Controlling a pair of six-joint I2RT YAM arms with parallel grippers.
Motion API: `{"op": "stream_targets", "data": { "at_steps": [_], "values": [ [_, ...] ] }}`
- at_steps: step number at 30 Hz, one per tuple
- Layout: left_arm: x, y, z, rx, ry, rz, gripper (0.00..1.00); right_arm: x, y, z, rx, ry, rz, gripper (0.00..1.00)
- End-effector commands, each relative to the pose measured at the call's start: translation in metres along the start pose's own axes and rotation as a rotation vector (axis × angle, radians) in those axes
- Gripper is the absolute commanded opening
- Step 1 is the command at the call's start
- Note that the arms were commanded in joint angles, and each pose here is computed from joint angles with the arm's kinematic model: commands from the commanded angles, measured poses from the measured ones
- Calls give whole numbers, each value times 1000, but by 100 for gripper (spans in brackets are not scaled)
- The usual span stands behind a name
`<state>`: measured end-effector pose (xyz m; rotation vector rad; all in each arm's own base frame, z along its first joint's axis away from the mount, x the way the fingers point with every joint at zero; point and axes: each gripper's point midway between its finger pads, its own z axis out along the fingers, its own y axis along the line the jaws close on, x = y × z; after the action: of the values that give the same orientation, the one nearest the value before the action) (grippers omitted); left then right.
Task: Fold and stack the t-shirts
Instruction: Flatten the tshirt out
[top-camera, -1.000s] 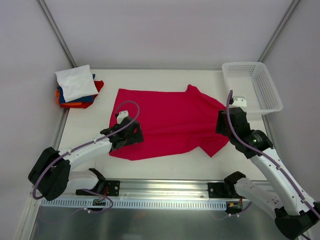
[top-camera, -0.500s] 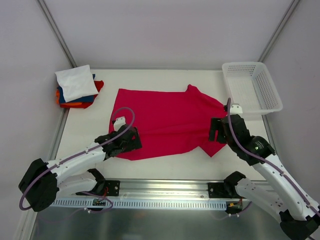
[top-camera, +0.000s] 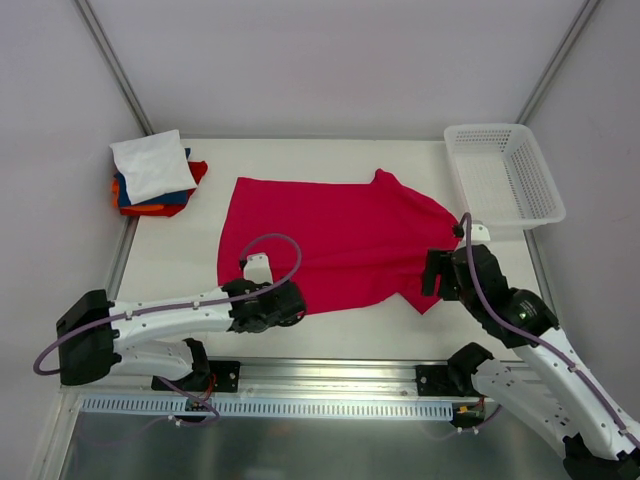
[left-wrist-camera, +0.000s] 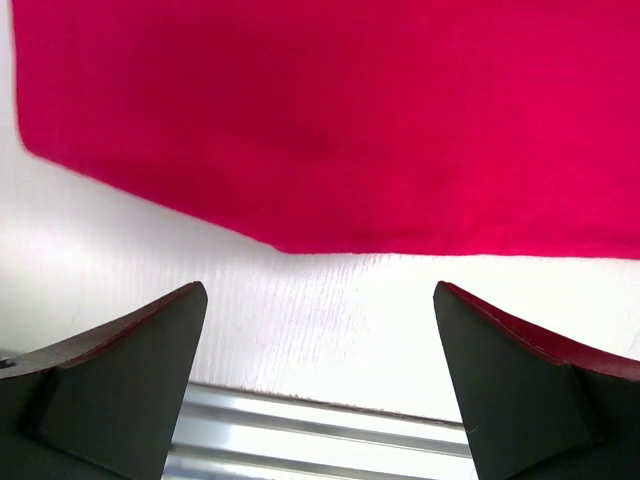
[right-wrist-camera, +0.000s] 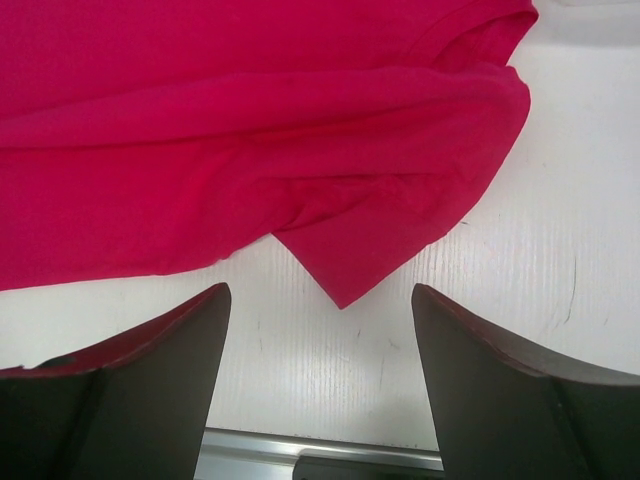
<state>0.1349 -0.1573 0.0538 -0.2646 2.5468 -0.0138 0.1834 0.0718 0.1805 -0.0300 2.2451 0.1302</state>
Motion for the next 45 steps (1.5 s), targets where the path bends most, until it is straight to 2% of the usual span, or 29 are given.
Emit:
{"op": "stream_targets", "data": {
  "at_steps": [1, 16, 19, 23, 27, 35, 39, 45],
  "values": [
    [-10, 29, -12, -206, -79, -36, 99, 7, 0, -3, -18, 14, -6, 77],
    [26, 68, 14, -385, -68, -144, 99, 20, 8, 10, -50, 40, -13, 77],
    [30, 71, 20, -383, -98, -164, 99, 21, 11, 10, -69, 40, 1, 78],
    [19, 66, 24, -333, -214, -194, 99, 24, 21, 8, -130, 32, 32, 78],
    [14, 68, 27, -317, -275, -209, 99, 26, 22, 7, -144, 25, 44, 77],
    [23, 82, 31, -236, -322, -357, 99, 34, 26, 12, -161, 49, 56, 77],
    [22, 92, 35, -249, -347, -353, 99, 35, 30, 14, -171, 59, 57, 78],
    [7, 73, 29, -201, -402, -316, 99, 36, 34, 16, -182, 73, 54, 77]
  ]
}}
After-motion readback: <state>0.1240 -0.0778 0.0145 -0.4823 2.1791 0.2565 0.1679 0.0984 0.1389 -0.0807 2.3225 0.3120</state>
